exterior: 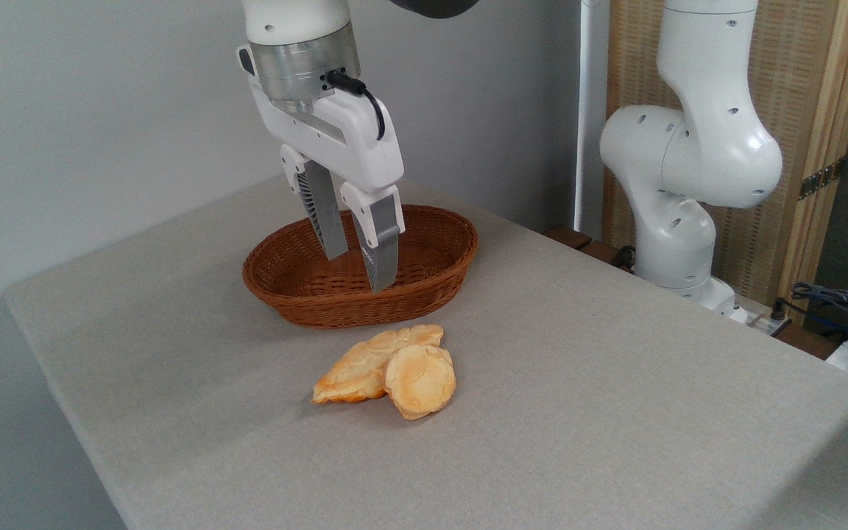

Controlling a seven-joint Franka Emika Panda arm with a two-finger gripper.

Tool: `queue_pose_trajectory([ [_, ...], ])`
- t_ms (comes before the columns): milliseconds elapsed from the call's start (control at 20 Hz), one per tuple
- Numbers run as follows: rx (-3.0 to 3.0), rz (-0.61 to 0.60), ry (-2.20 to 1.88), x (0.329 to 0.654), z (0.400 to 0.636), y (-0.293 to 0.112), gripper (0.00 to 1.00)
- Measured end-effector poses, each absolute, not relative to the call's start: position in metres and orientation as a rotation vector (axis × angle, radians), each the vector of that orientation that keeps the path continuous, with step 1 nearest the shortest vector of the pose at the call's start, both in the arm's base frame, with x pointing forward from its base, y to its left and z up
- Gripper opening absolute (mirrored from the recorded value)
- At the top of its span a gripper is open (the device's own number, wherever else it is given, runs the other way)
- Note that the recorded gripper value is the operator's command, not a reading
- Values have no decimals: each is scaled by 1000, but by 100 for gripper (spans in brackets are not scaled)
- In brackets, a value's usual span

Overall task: Put bread into the basket
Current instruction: 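Move the gripper down onto the rounder bread slice beside the basket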

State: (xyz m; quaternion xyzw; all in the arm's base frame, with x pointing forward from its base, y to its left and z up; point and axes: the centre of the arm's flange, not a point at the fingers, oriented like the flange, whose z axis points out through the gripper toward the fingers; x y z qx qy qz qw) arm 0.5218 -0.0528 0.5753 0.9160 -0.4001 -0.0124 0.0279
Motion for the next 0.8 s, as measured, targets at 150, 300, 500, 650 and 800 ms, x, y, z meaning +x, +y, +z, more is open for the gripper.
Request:
queue_pose_trajectory([
  [150, 2807, -87, -1259, 517, 561, -63, 100],
  [300, 2801, -113, -1259, 513, 533, -64, 100],
  [500, 2796, -71, -1293, 512, 493, -56, 100],
  [650, 2775, -67, -1318, 510, 482, -28, 100],
  [800, 2753, -62, -1348, 508, 481, -8, 100],
])
